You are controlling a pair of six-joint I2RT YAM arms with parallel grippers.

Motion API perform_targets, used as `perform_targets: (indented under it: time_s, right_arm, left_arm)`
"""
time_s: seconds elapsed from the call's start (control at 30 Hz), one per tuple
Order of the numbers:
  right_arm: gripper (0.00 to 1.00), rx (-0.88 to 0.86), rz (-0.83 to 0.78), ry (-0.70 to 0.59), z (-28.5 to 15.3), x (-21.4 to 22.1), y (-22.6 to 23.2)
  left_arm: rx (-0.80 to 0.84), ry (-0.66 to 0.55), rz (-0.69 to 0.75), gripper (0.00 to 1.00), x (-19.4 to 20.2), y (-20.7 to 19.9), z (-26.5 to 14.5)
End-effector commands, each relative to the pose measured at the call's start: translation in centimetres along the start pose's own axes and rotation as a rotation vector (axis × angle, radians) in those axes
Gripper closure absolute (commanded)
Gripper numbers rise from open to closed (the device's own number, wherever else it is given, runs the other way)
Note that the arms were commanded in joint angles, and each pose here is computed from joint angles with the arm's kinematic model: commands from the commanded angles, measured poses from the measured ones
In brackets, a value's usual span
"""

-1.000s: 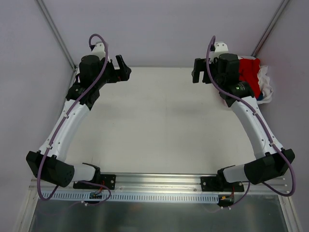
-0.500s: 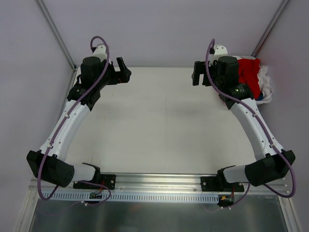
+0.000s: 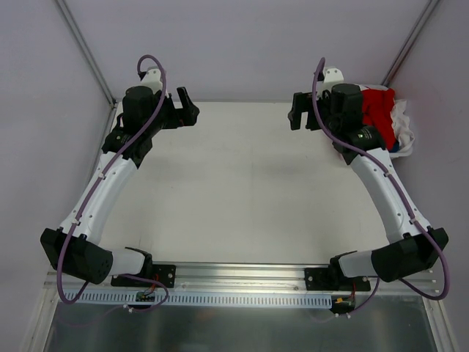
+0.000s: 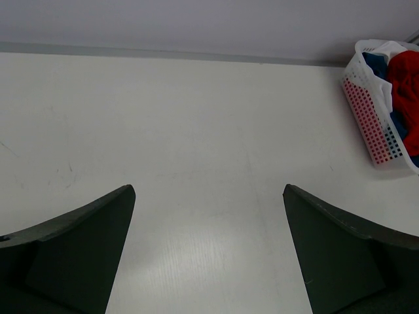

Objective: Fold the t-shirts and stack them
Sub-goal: Grab crumpled tshirt from bin with the right arm

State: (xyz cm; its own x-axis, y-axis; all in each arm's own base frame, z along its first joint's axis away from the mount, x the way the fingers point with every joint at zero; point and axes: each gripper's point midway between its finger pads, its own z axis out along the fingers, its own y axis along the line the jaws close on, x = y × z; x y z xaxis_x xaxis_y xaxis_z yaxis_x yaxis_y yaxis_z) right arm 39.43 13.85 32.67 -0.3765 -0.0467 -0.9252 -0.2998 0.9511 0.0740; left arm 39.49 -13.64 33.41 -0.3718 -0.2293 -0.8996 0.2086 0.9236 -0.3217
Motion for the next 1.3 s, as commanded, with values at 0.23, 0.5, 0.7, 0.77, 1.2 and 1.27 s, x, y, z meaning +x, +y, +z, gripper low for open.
perform_targets:
  time_s: [0.23, 0.5, 0.7, 0.77, 1.2, 1.27]
  right_arm:
    - [0.0, 0.323, -0.069, 0.068, 3.7, -4.0, -8.7]
    - [0.02, 0.45, 0.077, 0.174, 9.0, -0.2, -16.2]
    - [0.1, 0.469, 0.171, 0.239, 10.8, 3.2, -19.8]
    - [0.11, 0.469, 0.169, 0.26, 11.3, 4.1, -20.2]
    - [0.49, 0.537, 0.217, 0.289, 10.1, 5.9, -24.8]
    - [0.48, 0.545, 0.227, 0.29, 9.9, 6.2, -25.3]
  left_arm:
    - [0.007, -0.032, 0.007, 0.01, -0.4, -0.3, -1.1]
    - [-0.016, -0.036, 0.021, 0.01, -0.1, 0.3, -1.4]
    - [-0.027, -0.017, 0.02, 0.01, 0.9, 0.7, -1.3]
    - [-0.029, -0.007, 0.02, 0.01, 1.4, 0.8, -1.2]
    - [-0.075, 0.019, 0.025, 0.01, 3.0, 2.1, -1.0]
    - [-0.084, 0.008, 0.029, 0.01, 2.7, 2.3, -1.3]
